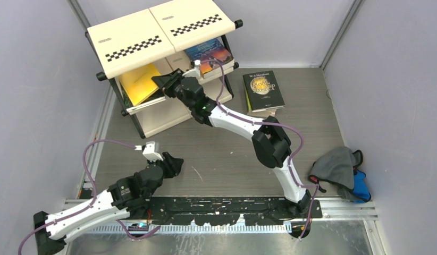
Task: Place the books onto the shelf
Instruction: Place the book on the shelf.
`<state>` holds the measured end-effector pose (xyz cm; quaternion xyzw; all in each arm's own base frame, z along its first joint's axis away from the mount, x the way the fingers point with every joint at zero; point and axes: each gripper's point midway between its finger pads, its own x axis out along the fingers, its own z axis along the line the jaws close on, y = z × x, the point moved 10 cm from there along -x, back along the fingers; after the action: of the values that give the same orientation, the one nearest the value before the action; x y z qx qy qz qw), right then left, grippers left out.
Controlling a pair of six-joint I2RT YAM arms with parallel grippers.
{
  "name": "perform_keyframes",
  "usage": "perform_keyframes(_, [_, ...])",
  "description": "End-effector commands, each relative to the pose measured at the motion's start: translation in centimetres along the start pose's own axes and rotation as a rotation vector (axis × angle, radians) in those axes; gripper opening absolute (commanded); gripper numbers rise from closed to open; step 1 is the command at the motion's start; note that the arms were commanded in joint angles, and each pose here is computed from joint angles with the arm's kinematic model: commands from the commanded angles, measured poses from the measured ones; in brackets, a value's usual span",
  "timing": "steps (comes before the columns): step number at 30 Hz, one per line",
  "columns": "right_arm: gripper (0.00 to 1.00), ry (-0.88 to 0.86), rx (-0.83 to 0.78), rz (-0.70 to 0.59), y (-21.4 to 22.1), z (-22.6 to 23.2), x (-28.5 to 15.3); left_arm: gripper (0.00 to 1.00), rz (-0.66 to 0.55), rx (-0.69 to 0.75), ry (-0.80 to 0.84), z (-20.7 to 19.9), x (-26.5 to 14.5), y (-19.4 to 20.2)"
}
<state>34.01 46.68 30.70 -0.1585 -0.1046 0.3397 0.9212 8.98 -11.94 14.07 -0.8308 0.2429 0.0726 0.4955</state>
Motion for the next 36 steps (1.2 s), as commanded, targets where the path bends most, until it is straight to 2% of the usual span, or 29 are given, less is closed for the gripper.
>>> perform_keyframes(1, [0.14, -0.157, 0.053, -0.103, -1.7, 5.7, -0.1, 0.43, -0.038, -0.011, -0.014, 0.1, -0.2, -0.5])
perform_keyframes(15, [0.43, -0.121, 0.053, -0.112, -0.1, 5.6, -0.9, 0.43, -0.062, -0.024, -0.036, 0.3, -0.7, -1.2])
perform_keyframes(26, [0.48, -0.086, -0.003, -0.1, 0.3, 5.8, -2.4, 0.43, -0.068, -0.037, -0.042, 0.1, -0.7, -1.5])
perform_keyframes(36, [0.5, 0.024, -0.144, -0.067, 0.4, 5.9, -3.4, 0.43, -0.077, -0.044, -0.046, -0.1, -0.9, -2.0])
